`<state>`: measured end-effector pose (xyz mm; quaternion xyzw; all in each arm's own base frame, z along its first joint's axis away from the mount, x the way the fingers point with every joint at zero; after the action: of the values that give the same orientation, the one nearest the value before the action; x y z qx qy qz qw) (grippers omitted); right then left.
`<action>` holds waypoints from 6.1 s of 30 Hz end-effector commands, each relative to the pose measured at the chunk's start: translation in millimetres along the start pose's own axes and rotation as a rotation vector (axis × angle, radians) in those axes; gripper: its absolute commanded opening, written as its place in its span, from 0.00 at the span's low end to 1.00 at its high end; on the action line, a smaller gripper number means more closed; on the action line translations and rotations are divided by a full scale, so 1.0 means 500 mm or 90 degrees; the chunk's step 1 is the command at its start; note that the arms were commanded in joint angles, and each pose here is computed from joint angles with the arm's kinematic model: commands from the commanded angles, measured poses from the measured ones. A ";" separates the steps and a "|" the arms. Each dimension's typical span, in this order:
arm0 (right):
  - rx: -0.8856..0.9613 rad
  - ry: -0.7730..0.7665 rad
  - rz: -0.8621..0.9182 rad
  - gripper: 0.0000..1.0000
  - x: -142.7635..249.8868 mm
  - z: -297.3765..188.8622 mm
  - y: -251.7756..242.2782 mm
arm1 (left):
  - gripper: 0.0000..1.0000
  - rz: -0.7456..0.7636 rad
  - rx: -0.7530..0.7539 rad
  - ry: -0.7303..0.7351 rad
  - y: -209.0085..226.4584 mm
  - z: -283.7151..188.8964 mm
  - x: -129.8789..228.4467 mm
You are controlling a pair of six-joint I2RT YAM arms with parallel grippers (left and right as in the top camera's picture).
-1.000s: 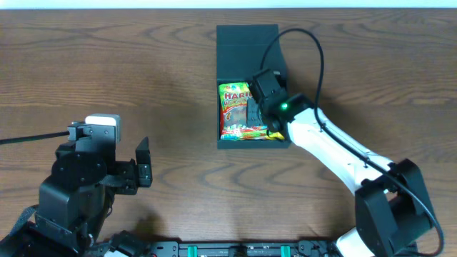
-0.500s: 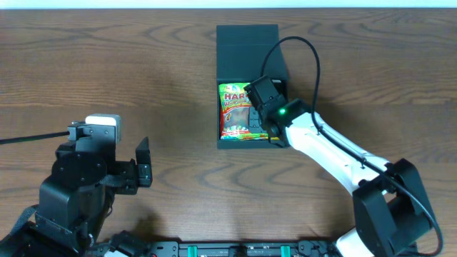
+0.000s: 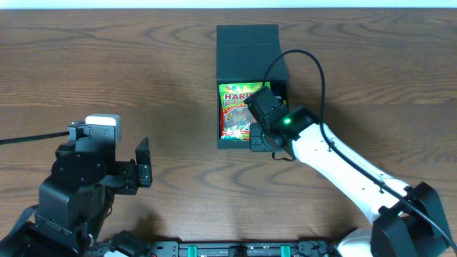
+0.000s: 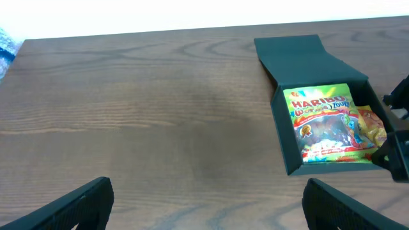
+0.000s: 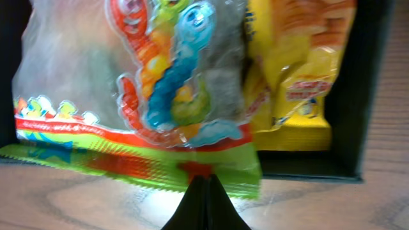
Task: Pack container
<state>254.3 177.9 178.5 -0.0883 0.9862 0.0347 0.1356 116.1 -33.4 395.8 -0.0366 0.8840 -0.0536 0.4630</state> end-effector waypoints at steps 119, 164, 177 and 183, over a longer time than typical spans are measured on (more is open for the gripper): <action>0.074 -0.020 0.109 0.28 0.045 0.042 -0.179 | 0.95 0.006 -0.011 -0.012 0.004 -0.006 -0.006; 0.022 -0.136 -0.008 0.28 -0.046 0.032 -0.174 | 0.96 0.006 -0.011 -0.012 0.004 -0.006 -0.006; 0.034 -0.043 -0.007 0.07 -0.018 0.077 -0.177 | 0.95 0.006 -0.011 -0.012 0.004 -0.006 -0.006; -0.010 0.035 0.006 0.01 0.021 0.077 -0.141 | 0.95 0.006 -0.011 -0.012 0.004 -0.006 -0.006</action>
<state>283.2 102.5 148.2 -0.0911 0.9832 0.0208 0.1568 116.1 -33.4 395.8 -0.0366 0.8840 -0.0536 0.4630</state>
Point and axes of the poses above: each gripper's point midway between its finger pads, its own z axis out along the fingers, its own y axis along the line the jaws close on, x = y × z, the point moved 10 cm from there along -z, back along the fingers, and after that the axes turned 10 degrees about -z, right-handed, at the moved point
